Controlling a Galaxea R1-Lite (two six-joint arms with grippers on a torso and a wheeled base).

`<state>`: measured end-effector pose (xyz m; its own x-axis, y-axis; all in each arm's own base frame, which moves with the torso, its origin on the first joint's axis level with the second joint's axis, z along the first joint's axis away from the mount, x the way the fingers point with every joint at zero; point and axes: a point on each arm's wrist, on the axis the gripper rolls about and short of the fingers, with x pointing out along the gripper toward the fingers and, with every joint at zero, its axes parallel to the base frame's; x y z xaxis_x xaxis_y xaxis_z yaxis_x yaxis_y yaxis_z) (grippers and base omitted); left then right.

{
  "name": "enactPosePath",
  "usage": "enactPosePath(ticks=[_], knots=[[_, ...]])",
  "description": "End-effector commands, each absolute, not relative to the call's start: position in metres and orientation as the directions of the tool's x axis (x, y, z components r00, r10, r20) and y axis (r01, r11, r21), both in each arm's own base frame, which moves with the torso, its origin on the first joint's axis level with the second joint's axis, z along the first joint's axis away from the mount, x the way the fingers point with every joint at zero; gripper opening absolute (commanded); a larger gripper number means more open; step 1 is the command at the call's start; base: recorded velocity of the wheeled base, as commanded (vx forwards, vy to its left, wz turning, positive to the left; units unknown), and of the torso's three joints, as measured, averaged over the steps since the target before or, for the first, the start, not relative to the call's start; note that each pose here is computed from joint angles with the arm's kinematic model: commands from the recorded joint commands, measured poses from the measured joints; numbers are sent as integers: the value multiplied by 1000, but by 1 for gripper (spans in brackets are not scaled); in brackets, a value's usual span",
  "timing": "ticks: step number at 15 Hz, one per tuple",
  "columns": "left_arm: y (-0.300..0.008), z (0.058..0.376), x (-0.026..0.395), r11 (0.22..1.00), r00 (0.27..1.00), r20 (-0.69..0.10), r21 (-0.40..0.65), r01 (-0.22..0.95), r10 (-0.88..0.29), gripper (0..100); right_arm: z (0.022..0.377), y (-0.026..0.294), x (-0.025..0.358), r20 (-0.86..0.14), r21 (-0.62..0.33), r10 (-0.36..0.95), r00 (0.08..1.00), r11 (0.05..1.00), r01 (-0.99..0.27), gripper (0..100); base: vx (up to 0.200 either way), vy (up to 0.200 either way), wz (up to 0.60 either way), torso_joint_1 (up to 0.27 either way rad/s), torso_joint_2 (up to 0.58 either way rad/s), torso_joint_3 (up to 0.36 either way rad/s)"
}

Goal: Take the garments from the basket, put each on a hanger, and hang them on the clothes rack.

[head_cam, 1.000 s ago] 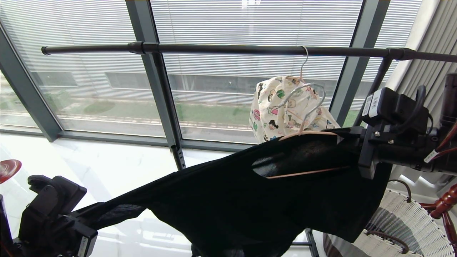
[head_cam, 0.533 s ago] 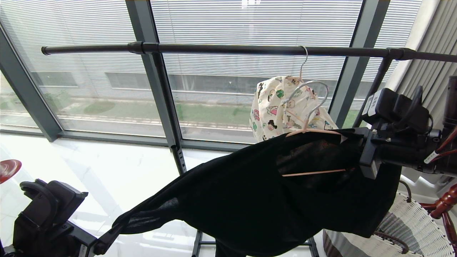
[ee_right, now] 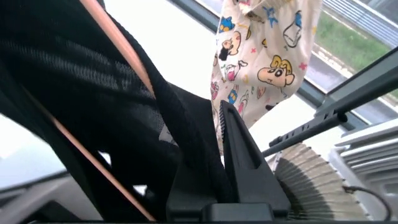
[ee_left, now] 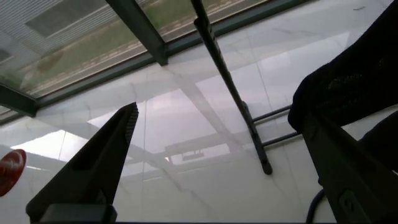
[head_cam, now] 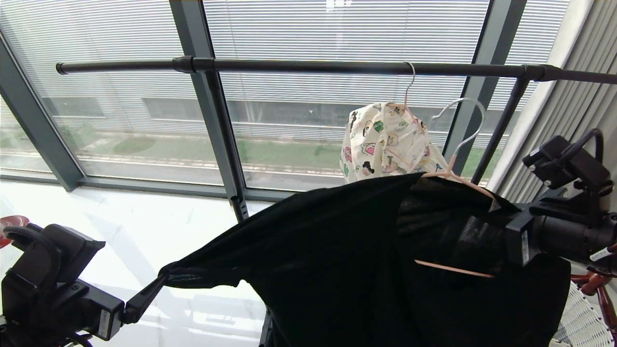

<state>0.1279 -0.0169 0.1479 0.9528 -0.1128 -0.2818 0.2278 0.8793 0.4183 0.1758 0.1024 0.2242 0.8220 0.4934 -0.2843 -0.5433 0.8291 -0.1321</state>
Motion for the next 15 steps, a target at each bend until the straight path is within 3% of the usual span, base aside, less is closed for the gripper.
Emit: enactPosePath(ticks=[1, 4, 5, 7, 11, 15], knots=[[-25, 158, 128, 868, 955, -237, 419, 267, -179, 100, 231, 100, 171, -234, -118, 503, 832, 835, -538, 0, 0, 0, 0, 0, 0, 0], [-55, 187, 125, 843, 900, -128, 314, 436, -417, 100, 231, 102, 171, -226, -113, 531, 817, 819, -563, 0, 0, 0, 0, 0, 0, 0], [-61, 195, 127, 843, 891, -107, 292, 451, -440, 100, 230, 102, 171, -229, -112, 530, 816, 818, -564, 0, 0, 0, 0, 0, 0, 0], [-63, 196, 130, 849, 897, -116, 292, 441, -426, 100, 230, 102, 171, -231, -114, 528, 817, 820, -561, 0, 0, 0, 0, 0, 0, 0], [-56, 166, 124, 827, 909, -225, 381, 413, -351, 100, 202, 83, 156, -380, -154, 362, 851, 883, -444, 0, 0, 0, 0, 0, 0, 0], [-37, 161, 133, 853, 956, -249, 452, 259, -159, 100, 178, 42, 125, -550, -168, 177, 816, 934, -316, 0, 0, 0, 0, 0, 0, 0]])
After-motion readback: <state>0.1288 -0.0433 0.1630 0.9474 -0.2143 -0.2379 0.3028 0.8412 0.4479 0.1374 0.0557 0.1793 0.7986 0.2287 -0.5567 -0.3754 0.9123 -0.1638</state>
